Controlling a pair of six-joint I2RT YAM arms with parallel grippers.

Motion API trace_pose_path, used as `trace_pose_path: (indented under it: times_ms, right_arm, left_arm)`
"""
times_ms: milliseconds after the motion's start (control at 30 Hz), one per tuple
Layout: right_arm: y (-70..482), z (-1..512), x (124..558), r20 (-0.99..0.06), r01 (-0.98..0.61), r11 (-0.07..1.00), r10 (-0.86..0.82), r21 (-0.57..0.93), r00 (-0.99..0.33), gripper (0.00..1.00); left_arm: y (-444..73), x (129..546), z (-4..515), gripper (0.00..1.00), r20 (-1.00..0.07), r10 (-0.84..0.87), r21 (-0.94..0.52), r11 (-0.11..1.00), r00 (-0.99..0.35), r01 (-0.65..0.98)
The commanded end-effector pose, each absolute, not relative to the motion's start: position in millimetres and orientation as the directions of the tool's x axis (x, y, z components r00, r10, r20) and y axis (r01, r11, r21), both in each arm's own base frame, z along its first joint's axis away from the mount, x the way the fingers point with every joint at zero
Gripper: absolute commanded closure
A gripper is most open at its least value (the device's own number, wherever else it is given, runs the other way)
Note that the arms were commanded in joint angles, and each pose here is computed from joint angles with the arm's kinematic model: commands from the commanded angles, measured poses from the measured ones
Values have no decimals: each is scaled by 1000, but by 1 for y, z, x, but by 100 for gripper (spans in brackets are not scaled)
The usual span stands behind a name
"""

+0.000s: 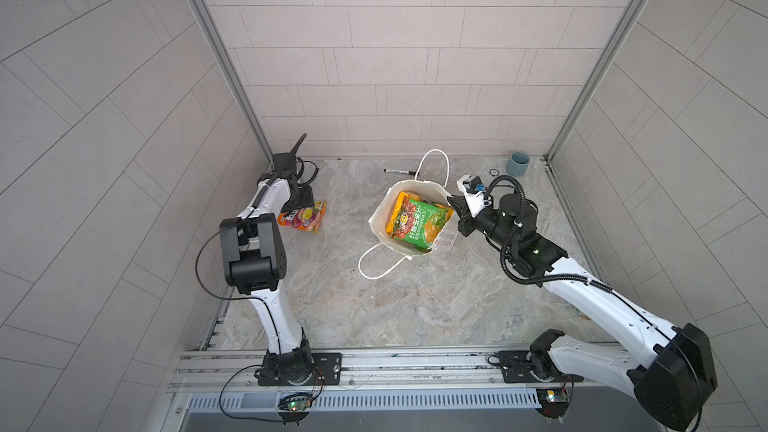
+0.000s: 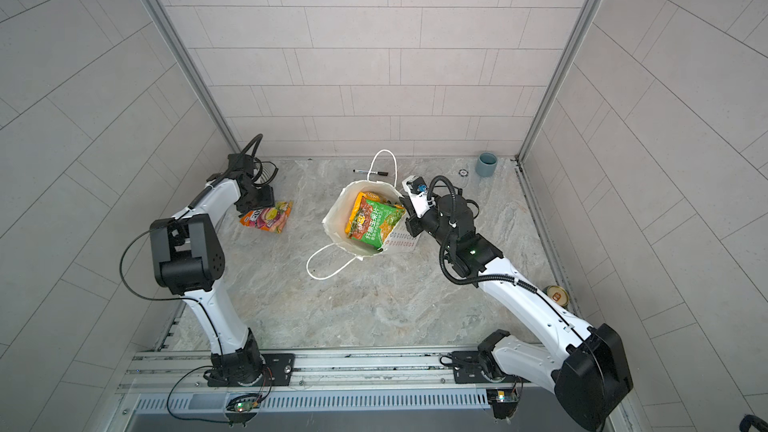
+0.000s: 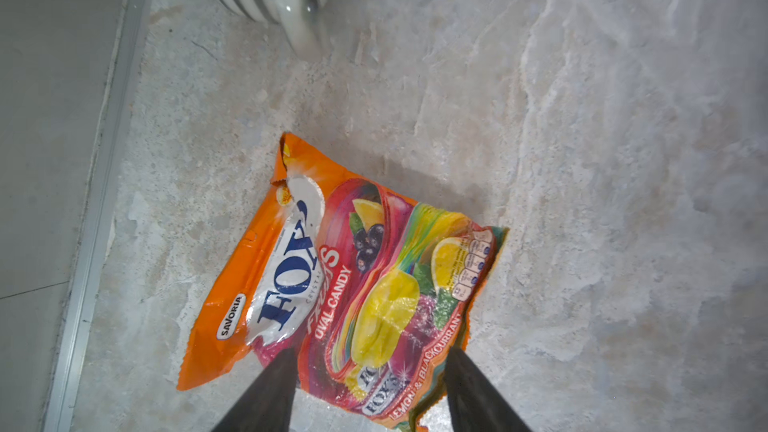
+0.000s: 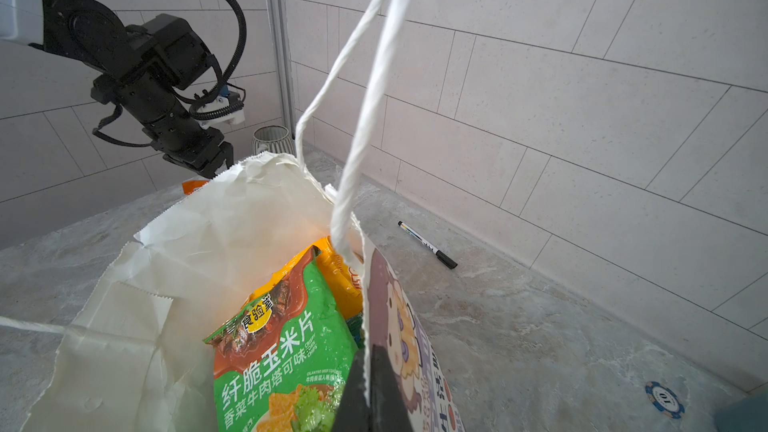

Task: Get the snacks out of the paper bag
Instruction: 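Open the left gripper and raise it off the candy pack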

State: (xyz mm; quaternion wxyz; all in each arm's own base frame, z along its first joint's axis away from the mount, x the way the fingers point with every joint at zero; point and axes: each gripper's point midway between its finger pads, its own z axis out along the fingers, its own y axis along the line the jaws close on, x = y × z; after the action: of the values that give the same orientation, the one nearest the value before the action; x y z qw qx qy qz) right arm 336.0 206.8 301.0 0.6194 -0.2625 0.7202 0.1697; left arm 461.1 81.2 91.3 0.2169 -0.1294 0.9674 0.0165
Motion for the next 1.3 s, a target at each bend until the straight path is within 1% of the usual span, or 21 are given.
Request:
trace_pose_path:
  times_ms: [0,200,333,400,500,633,833,900,1067,1267]
  right_arm:
    - [203,320,333,-991,-578,812,-128,-82,-40,100]
    - [201,322,331,-992,-573,815,-126,-84,-33,100]
    - [201,322,332,-992,-571,817,-126,-84,-33,100]
    - [201,321,332,-992,-569,818,-125,-83,-34,100]
    - [201,320,333,-991,-568,819,-127,-84,-36,100]
    - [199,323,331,-992,-563,822,-123,-85,-30,100]
    - [198,321,332,-992,-559,825,-121,-81,-35,100]
    - [198,322,332,-992,-558,826,-119,-81,-32,100]
    - [199,321,331,-993,-560,825,-115,-76,-34,100]
    - [198,322,331,-993,-559,826,-118,-80,-32,100]
  left_arm:
    - [85,458,78,40,-382,-229,4,968,-895,-250]
    - [88,458,63,39,-349,-223,27,968,-910,-248]
    - [87,456,50,40,-306,-232,24,968,-923,-251]
    - [85,457,48,39,-301,-240,14,967,-923,-256]
    - [81,459,47,39,-306,-272,-18,960,-912,-280]
    - [75,461,45,36,-329,-333,-73,942,-884,-328]
    - [71,459,44,33,-319,-399,-116,916,-859,-383]
    - [66,460,45,33,-318,-400,-134,916,-859,-377]
    - [71,459,53,33,-338,-395,-104,918,-854,-383]
    - [65,464,82,28,-397,-396,-148,918,-828,-369]
